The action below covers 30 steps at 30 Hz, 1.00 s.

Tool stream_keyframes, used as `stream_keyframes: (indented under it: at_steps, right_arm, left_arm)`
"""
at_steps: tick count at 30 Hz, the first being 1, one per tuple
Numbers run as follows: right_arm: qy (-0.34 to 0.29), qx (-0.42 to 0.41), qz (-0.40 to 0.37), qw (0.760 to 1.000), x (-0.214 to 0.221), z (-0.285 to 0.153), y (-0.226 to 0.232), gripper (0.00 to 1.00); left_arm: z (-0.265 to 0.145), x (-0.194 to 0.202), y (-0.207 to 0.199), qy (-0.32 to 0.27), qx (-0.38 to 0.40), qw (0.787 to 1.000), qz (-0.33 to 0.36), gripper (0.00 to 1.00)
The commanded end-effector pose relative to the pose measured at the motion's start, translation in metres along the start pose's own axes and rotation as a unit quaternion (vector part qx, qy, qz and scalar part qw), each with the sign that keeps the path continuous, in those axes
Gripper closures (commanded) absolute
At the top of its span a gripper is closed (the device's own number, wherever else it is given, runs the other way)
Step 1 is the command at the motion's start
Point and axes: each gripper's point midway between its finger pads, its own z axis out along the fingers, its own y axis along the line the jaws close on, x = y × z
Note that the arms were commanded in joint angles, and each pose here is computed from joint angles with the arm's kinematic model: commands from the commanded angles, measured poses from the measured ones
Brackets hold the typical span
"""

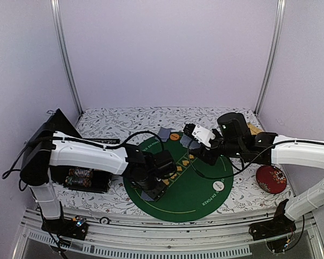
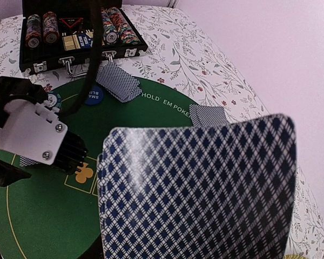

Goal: Distribute texas hold em gaming equipment
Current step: Pick up the poker card from the small blind area.

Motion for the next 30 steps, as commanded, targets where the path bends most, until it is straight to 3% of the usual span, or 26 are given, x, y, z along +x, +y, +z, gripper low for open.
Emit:
stream_keyframes:
  at_steps: [1, 11, 22, 28, 30]
  right_arm:
    - [-0.009, 0.012, 0.014, 1.0, 0.0, -0.011, -0.005, 0.54]
    - [-0.013, 0.016, 0.021, 1.0, 0.002, -0.016, -0.006, 0.54]
    - [-0.031, 0.007, 0.021, 0.999, -0.007, -0.02, -0.004, 0.55]
    - [-0.051, -0.001, 0.021, 0.999, -0.015, -0.026, -0.002, 0.55]
    - [-0.051, 0.0, 0.02, 0.998, -0.015, -0.027, -0.002, 0.54]
  left_arm:
    - [0.016, 0.012, 0.011, 0.018, -0.052, 0.998, -0.029, 0.27]
    - [0.041, 0.023, 0.008, 0.049, -0.07, 0.996, -0.01, 0.31]
    - [0.039, 0.025, 0.028, 0.052, -0.13, 0.99, 0.005, 0.56]
    - [0.036, 0.022, 0.036, 0.05, -0.159, 0.986, 0.013, 0.61]
    - [0.037, 0.024, 0.037, 0.052, -0.162, 0.985, 0.014, 0.69]
